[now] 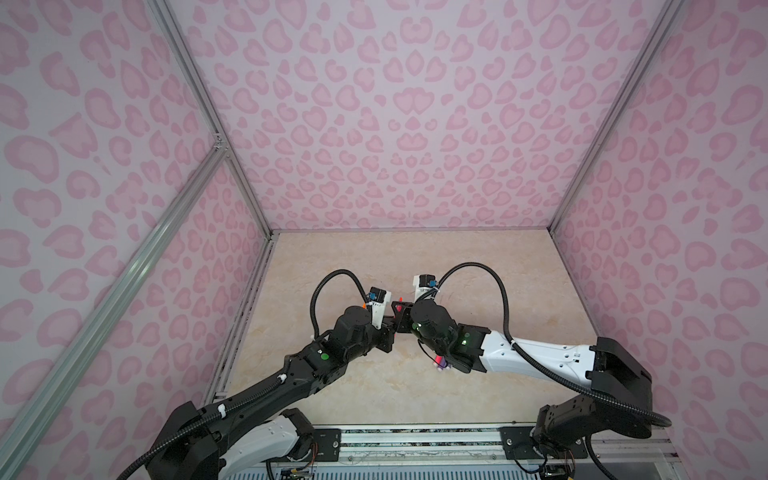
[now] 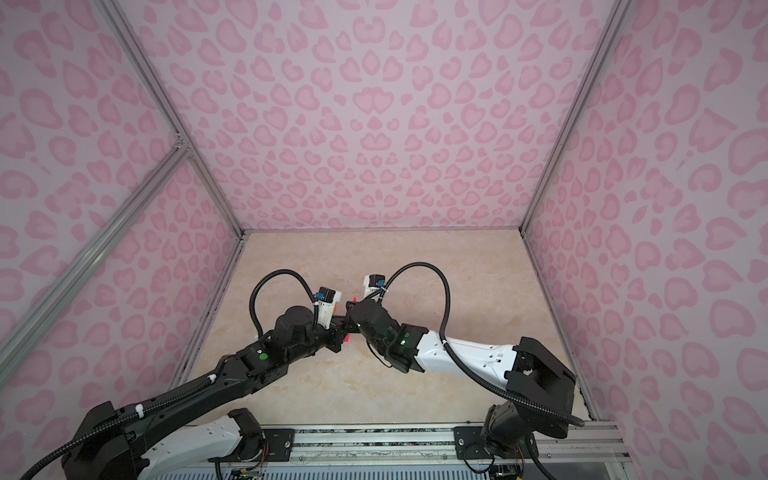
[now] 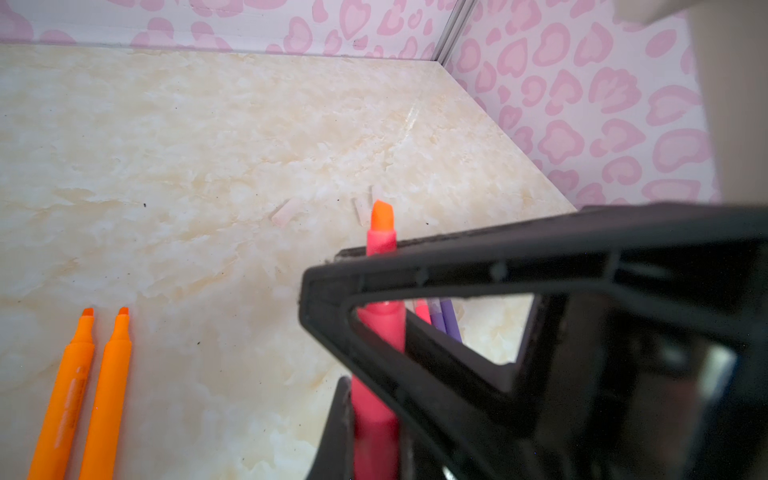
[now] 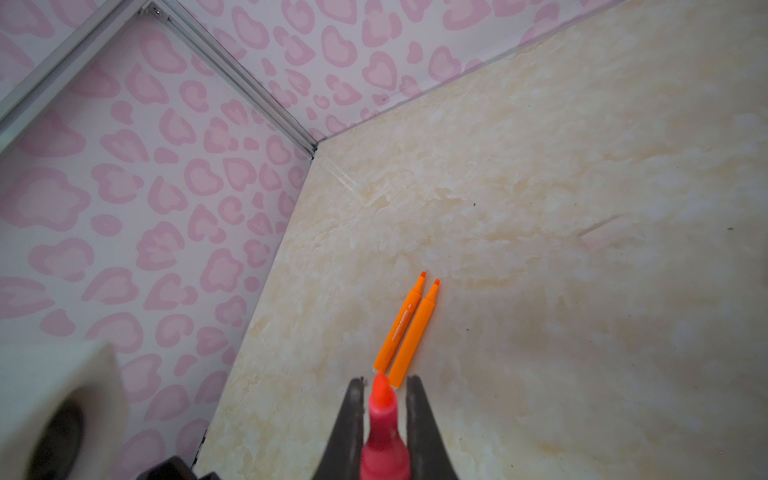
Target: Insert the pens into the pen caps
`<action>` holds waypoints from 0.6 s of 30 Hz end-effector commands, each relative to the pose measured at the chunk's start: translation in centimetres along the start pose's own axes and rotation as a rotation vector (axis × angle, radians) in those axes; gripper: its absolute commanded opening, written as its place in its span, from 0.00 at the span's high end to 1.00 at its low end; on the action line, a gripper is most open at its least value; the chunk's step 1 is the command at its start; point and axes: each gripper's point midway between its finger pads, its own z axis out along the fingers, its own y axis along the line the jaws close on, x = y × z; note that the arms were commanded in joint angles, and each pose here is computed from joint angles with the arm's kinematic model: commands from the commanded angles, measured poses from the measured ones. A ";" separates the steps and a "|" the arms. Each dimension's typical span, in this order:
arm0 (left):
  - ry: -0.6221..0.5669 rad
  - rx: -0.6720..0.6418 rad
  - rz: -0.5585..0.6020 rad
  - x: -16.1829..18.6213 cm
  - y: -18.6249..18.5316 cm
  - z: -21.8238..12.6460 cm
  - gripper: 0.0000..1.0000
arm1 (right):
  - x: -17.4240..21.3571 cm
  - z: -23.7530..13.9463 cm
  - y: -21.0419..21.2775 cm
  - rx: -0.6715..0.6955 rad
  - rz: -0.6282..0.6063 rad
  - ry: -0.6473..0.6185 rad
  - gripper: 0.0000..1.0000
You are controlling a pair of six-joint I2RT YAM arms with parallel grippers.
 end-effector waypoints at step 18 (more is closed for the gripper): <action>0.048 -0.328 -0.187 0.2 8.0 1.8 0.96 | -7.4 -3.5 -18.5 0.511 0.022 -0.132 0.46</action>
